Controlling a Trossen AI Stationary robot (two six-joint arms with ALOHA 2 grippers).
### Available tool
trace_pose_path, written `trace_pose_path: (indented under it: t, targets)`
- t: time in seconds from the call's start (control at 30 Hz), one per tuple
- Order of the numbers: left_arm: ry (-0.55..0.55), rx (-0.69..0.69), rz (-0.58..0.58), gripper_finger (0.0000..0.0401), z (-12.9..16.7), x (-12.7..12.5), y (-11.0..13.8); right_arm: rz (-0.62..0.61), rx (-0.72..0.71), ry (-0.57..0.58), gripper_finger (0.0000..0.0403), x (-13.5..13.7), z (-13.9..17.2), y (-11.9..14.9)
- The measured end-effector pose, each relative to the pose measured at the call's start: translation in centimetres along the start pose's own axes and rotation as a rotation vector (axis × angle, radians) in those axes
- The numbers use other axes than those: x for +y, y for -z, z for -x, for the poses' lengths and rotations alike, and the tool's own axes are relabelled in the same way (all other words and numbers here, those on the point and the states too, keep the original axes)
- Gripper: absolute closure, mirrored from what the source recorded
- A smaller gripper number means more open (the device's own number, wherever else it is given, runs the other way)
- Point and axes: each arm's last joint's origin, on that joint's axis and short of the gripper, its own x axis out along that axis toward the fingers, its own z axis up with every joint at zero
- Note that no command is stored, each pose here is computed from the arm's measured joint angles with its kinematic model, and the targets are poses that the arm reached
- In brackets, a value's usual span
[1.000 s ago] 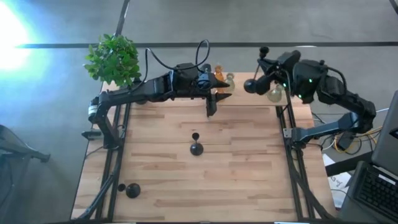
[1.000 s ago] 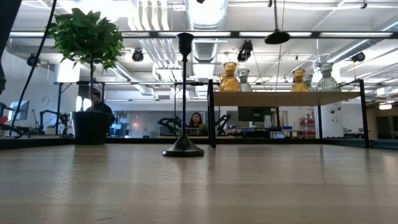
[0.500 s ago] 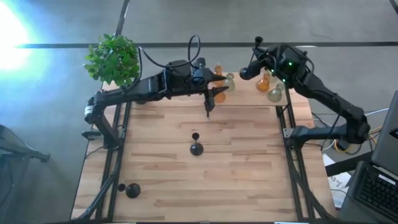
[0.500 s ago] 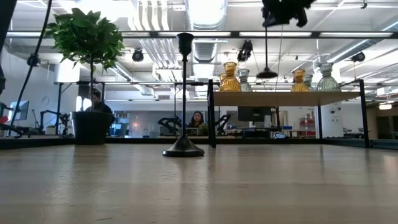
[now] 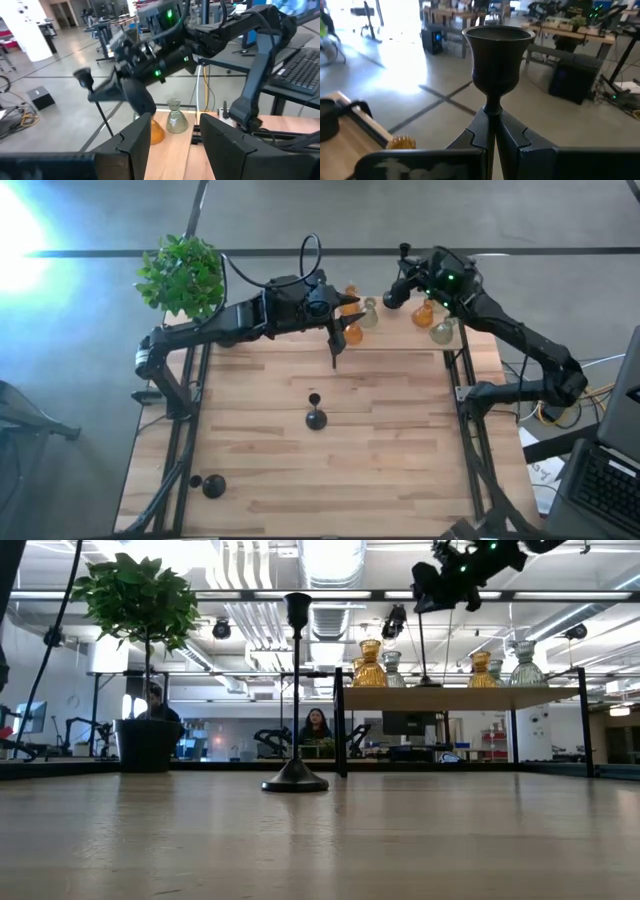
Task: Pick & Place candle stick holders
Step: Put the bottom right black candle holder on the shelf
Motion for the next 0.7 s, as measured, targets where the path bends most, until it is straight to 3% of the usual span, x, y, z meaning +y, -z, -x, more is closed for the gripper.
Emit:
trace_pose_path:
  t: [0.7]
  targets:
    - [-0.007, 0.009, 0.0, 0.0227, 0.0, 0.0, 0.1, -0.081, 0.03, -0.002, 0.0394, -1.0, -1.3, 2.6]
